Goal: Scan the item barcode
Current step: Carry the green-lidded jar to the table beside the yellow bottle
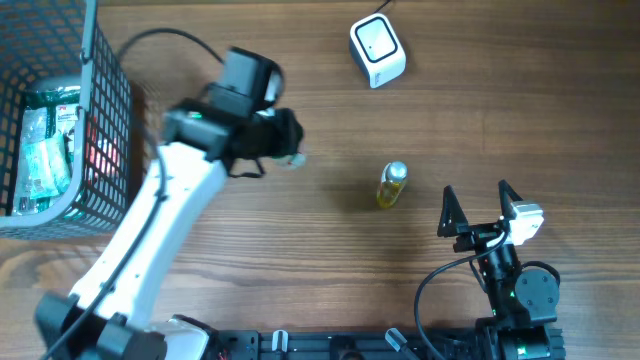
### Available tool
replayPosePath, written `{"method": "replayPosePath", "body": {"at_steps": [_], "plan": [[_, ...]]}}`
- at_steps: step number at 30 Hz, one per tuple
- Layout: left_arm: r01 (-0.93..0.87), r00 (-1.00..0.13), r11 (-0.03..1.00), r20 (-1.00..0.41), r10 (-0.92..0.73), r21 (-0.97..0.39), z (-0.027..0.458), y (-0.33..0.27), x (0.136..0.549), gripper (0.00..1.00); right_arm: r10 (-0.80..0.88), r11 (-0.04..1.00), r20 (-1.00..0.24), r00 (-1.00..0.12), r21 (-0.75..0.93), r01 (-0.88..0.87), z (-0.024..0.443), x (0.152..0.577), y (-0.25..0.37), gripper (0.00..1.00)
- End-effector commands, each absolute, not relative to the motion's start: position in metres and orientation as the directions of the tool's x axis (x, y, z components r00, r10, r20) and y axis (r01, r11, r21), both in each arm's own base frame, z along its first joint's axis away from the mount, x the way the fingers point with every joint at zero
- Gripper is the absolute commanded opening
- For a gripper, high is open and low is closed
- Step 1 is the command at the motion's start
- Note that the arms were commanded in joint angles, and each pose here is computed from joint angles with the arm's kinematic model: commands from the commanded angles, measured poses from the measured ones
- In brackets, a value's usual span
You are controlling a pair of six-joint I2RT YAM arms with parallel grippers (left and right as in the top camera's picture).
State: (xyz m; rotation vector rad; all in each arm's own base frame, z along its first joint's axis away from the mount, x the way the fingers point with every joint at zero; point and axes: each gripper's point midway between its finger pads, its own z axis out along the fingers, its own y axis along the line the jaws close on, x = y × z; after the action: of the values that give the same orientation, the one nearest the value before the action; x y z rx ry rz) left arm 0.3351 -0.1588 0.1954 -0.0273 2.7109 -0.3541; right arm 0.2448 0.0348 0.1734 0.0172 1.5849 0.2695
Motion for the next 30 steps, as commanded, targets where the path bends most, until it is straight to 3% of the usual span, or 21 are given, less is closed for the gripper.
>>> {"method": "replayPosePath", "body": {"at_steps": [1,10,21,24,25,28,30], "plan": [[0.034,-0.929,0.978,-0.367,-0.045,-0.206,0.160,-0.192,0.335,0.40,0.186,0.971,-0.982,-0.029,0.189,-0.148,0.175,0.245,0.033,1.00],[0.109,-0.943,0.985,-0.326,0.060,-0.135,0.085,-0.248,0.342,0.41,0.186,0.971,-0.982,-0.029,0.189,-0.148,0.175,0.245,0.033,1.00],[0.148,-0.922,0.982,-0.374,0.094,-0.116,0.061,-0.274,0.352,0.45,0.186,0.971,-0.982,-0.029,0.188,-0.148,0.175,0.245,0.033,1.00],[0.148,-0.924,0.983,-0.370,0.096,-0.113,0.058,-0.274,0.352,0.59,0.186,0.971,-0.982,-0.029,0.189,-0.148,0.175,0.245,0.033,1.00],[0.148,-0.924,0.983,-0.369,0.096,-0.113,0.058,-0.274,0.352,0.74,0.186,0.971,-0.982,-0.029,0.189,-0.148,0.175,0.245,0.033,1.00],[0.170,-0.916,0.979,-0.385,0.115,-0.112,0.064,-0.275,0.356,1.00,0.186,0.971,-0.982,-0.029,0.189,-0.148,0.175,0.245,0.033,1.00],[0.197,-0.896,0.974,-0.424,0.131,-0.115,0.087,-0.274,0.367,1.00,0.186,0.971,-0.982,-0.029,0.189,-0.148,0.175,0.245,0.033,1.00]]}}
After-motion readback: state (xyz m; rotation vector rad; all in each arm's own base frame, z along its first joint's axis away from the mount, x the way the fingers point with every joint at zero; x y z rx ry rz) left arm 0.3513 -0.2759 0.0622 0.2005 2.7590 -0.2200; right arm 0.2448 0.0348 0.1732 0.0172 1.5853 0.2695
